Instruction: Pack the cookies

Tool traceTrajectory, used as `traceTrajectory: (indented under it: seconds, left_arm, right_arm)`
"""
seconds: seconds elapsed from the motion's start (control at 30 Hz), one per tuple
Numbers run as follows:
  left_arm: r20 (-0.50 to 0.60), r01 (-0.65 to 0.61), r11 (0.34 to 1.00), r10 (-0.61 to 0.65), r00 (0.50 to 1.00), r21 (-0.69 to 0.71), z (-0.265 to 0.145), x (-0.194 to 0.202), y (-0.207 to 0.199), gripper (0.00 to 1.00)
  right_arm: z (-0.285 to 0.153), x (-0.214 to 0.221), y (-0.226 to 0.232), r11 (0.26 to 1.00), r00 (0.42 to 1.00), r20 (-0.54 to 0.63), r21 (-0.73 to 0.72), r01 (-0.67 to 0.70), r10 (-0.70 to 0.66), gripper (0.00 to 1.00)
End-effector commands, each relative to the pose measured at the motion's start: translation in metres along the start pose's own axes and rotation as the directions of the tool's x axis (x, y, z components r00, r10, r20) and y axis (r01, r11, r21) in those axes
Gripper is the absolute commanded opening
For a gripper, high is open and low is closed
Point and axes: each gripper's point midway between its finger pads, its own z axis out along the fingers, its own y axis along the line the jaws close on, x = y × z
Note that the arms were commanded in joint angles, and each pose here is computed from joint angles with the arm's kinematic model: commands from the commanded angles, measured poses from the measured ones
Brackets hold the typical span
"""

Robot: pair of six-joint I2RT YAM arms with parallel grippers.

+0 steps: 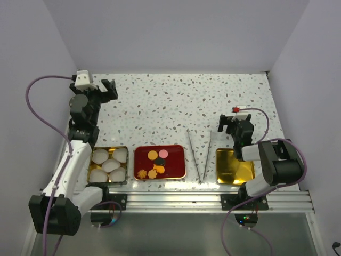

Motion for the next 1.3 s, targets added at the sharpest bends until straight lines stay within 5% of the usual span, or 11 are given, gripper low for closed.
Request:
traceTrajectory:
  seconds: [0.0,0.1,0.3,0.47,0.53,0.57,0.6,0.67,0.83,0.97,1.27]
  left_arm:
    - [-0.311,0.19,0.982,-0.187,0.932,-0.02,-0.031,0.037,-0.016,1.0]
    - [-0.374,0.3,0.954,-0.286,0.882,-0.021,-0.052,0.043,-0.029,1.0]
    - [-0.452,0.332,0.94,-0.26,0.853,0.085,-0.09,0.026,-0.051,1.0]
    - [-0.479,0.321,0.947,-0.277,0.833,0.012,-0.11,0.025,-0.041,1.0]
    - [-0.477,0.334,0.943,-0.29,0.83,0.008,-0.114,0.026,-0.041,1.0]
    - [-0.469,0.345,0.939,-0.306,0.829,-0.003,-0.119,0.027,-0.04,1.0]
    - [-0.469,0.35,0.937,-0.31,0.827,-0.004,-0.121,0.028,-0.04,1.0]
    - [-0.464,0.329,0.944,-0.294,0.836,-0.006,-0.124,0.026,-0.037,1.0]
    - [-0.479,0.237,0.957,-0.289,0.829,-0.168,-0.139,0.039,-0.005,1.0]
    - [-0.49,0.241,0.938,-0.336,0.805,-0.248,-0.156,0.056,0.005,1.0]
    - [-0.53,0.297,0.934,-0.358,0.768,-0.199,-0.161,0.069,-0.013,1.0]
  right_arm:
    - [0.002,-0.016,0.0,1.0,0.998,0.057,0.003,0.013,-0.013,0.99]
    - [0.0,-0.021,-0.016,0.991,0.998,0.06,0.131,-0.005,-0.003,0.99]
    - [0.003,-0.079,-0.024,0.95,0.989,-0.057,0.291,-0.114,0.136,0.99]
    - [-0.035,-0.201,0.037,0.916,0.916,0.045,-0.046,-0.398,0.399,0.99]
    - [-0.062,-0.233,0.053,0.817,0.82,0.033,-0.124,-0.563,0.571,0.99]
    - [-0.075,-0.212,0.055,0.786,0.788,-0.077,-0.054,-0.616,0.611,0.99]
    - [-0.085,-0.2,0.069,0.671,0.666,-0.167,-0.034,-0.741,0.727,0.99]
    - [-0.107,-0.176,0.098,0.627,0.612,-0.361,-0.09,-0.774,0.703,0.98]
    - [-0.176,-0.116,0.09,0.802,0.663,-0.522,0.07,-0.594,0.537,0.99]
    - [-0.222,-0.062,0.095,0.869,0.549,-0.734,0.113,-0.482,0.401,0.99]
    - [-0.272,0.021,0.111,0.938,0.444,-0.858,0.114,-0.326,0.259,0.98]
